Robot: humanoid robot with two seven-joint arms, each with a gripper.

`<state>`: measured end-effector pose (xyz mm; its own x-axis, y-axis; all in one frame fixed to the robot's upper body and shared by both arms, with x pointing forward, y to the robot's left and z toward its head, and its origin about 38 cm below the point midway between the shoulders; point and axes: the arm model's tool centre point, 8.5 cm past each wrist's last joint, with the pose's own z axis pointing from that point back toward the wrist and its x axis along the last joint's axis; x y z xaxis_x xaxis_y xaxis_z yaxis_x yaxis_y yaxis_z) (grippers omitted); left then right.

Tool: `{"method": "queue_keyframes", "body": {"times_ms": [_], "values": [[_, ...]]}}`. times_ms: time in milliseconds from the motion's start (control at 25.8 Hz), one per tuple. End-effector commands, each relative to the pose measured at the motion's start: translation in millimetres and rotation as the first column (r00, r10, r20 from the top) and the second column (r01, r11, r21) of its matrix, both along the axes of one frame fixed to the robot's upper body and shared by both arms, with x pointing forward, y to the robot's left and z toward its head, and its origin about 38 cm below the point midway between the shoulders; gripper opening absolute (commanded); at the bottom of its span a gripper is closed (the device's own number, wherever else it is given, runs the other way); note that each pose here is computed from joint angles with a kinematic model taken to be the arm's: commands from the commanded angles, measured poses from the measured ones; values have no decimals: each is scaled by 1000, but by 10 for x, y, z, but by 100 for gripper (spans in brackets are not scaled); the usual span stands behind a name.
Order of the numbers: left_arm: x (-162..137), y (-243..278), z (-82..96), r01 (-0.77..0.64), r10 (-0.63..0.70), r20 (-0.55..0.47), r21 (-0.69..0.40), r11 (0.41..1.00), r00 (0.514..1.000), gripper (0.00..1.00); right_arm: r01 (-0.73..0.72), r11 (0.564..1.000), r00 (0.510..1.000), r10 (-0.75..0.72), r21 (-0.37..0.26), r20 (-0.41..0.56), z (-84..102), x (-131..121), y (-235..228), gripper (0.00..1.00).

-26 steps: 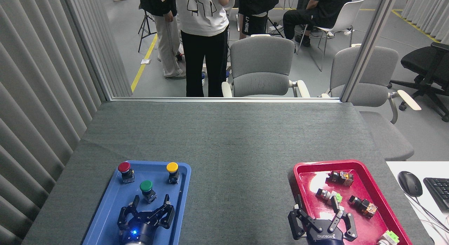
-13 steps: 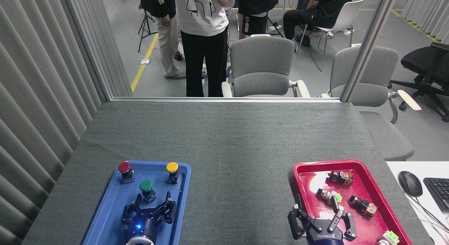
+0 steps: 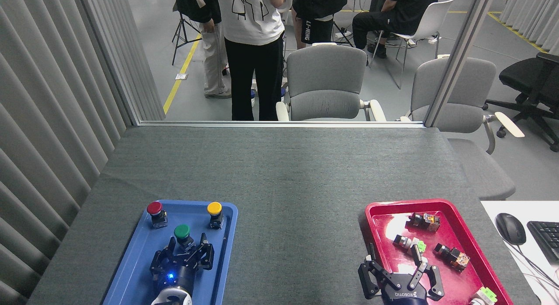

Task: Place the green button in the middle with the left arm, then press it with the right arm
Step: 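Carry the green button off the tray to the table middle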

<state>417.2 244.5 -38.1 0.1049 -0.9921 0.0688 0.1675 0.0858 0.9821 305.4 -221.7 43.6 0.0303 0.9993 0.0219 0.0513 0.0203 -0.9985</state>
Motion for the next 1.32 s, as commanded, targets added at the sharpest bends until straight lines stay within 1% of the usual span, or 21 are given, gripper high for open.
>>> {"method": "queue_keyframes", "body": {"times_ms": [0,39,116,155,233,310,349,388,426,504,543,581,620,659,736,814,930,1047,1124,1202,1279], "values": [[-20,14,-54,-3,3,-17,4,1000,1000,34,0,1000,1000,0,0,-3,-4,-2,-4,99],[-26,10,-66,3,-3,-19,12,1000,1000,23,0,1000,1000,0,0,-3,-4,-2,-4,99],[-28,1,-51,21,-21,3,19,1000,1000,5,0,1000,1000,0,-1,-1,1,3,-4,99],[-41,10,-33,32,-32,30,19,999,999,0,0,1000,1000,0,-1,-1,1,3,-4,99],[-48,-15,20,92,-91,94,1,996,991,0,0,1000,1000,0,-1,0,2,3,-4,99],[-88,14,33,140,-136,127,-18,990,982,0,0,1000,1000,0,-1,-1,-2,-3,-4,99],[-100,51,95,159,-154,163,-21,987,975,0,-2,1000,1000,2,-1,-1,-2,-2,-2,99],[-120,59,201,191,-183,217,-17,981,959,0,-5,1000,1000,5,-1,-1,-2,-2,1,99],[-173,68,317,229,-217,275,-11,973,937,0,-9,1000,1000,9,0,-1,-3,-3,9,99],[-351,57,574,348,-332,371,27,937,867,0,-8,1000,1000,8,0,-1,1,3,4,99],[-442,-40,672,424,-406,399,45,905,822,0,-8,1000,1000,8,0,-1,1,3,4,99],[-551,-227,700,511,-492,399,65,857,774,0,-8,1000,1000,8,0,-1,1,3,4,99],[-653,-427,672,580,-568,380,93,809,730,0,-8,1000,1000,8,0,-1,1,3,4,99],[-721,-633,604,628,-624,348,118,769,700,0,-8,1000,1000,8,-2,-1,1,3,0,99],[-770,-1003,467,695,-696,285,124,709,659,0,-8,1000,1000,8,-2,-1,1,3,0,99],[-658,-1387,416,738,-736,236,99,668,635,0,-7,1000,1000,7,-2,-1,1,3,-1,99],[-440,-1750,263,762,-763,136,65,644,632,0,-7,1000,1000,7,-4,-1,1,3,-6,99],[-167,-2000,139,757,-757,47,33,653,651,0,-8,1000,1000,8,-7,0,6,8,-14,99],[-93,-2055,88,748,-749,17,20,663,663,0,-8,1000,1000,8,-8,0,6,8,-22,99],[-56,-2100,81,722,-723,11,32,691,691,0,-7,1000,1000,7,-10,-1,1,2,-29,99],[-18,-2038,58,671,-673,-2,73,738,740,0,-7,1000,1000,7,-10,-1,-2,-3,-33,99]]}}
